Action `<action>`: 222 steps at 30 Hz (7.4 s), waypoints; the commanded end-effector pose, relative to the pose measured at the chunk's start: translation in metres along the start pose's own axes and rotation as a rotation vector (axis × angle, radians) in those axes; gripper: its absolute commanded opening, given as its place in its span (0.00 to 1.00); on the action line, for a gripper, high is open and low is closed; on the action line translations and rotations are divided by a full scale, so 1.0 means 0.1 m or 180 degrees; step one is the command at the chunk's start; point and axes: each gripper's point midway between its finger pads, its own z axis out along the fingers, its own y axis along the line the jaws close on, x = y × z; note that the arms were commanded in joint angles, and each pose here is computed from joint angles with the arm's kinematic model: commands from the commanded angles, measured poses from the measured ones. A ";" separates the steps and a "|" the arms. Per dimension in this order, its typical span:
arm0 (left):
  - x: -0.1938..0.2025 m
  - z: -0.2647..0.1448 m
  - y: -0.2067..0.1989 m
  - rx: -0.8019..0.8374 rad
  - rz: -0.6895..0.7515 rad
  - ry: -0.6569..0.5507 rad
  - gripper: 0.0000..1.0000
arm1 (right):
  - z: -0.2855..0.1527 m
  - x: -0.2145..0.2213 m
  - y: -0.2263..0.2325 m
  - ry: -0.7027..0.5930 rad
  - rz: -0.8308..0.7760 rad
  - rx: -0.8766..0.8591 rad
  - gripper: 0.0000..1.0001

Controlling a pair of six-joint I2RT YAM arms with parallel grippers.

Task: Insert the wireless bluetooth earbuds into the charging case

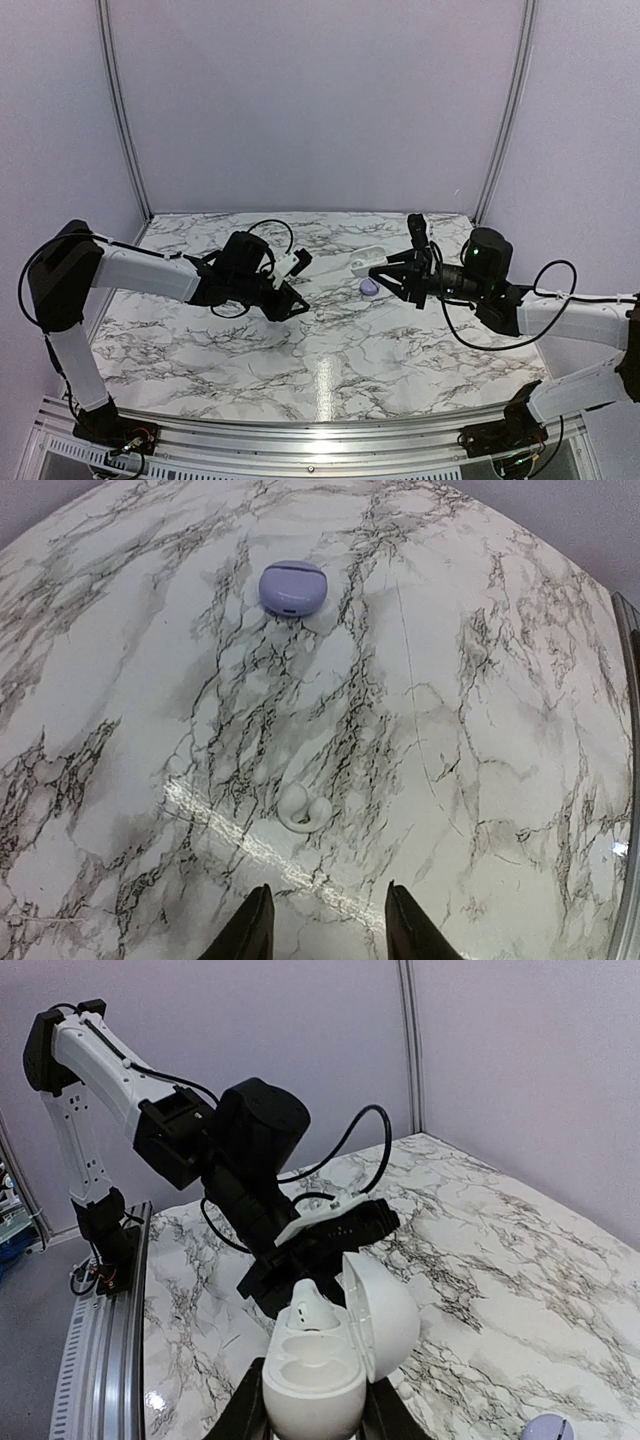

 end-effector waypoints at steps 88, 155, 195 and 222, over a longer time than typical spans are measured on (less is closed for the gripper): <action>0.35 -0.05 -0.29 -0.0334 -0.0161 0.0085 0.25 | -0.10 0.01 0.05 -0.0022 -0.0050 -0.0019 0.00; 0.38 0.02 -0.25 0.0149 -0.0670 0.0844 0.49 | -0.11 0.01 0.07 0.0000 -0.0035 -0.0036 0.00; 0.86 0.18 0.00 -0.0316 -0.0560 0.1418 0.36 | -0.11 0.05 0.04 0.0048 -0.0025 0.0020 0.00; 0.24 -0.22 -0.01 -0.0242 -0.0347 0.0710 0.01 | -0.09 0.09 0.07 0.0080 0.0005 -0.0070 0.00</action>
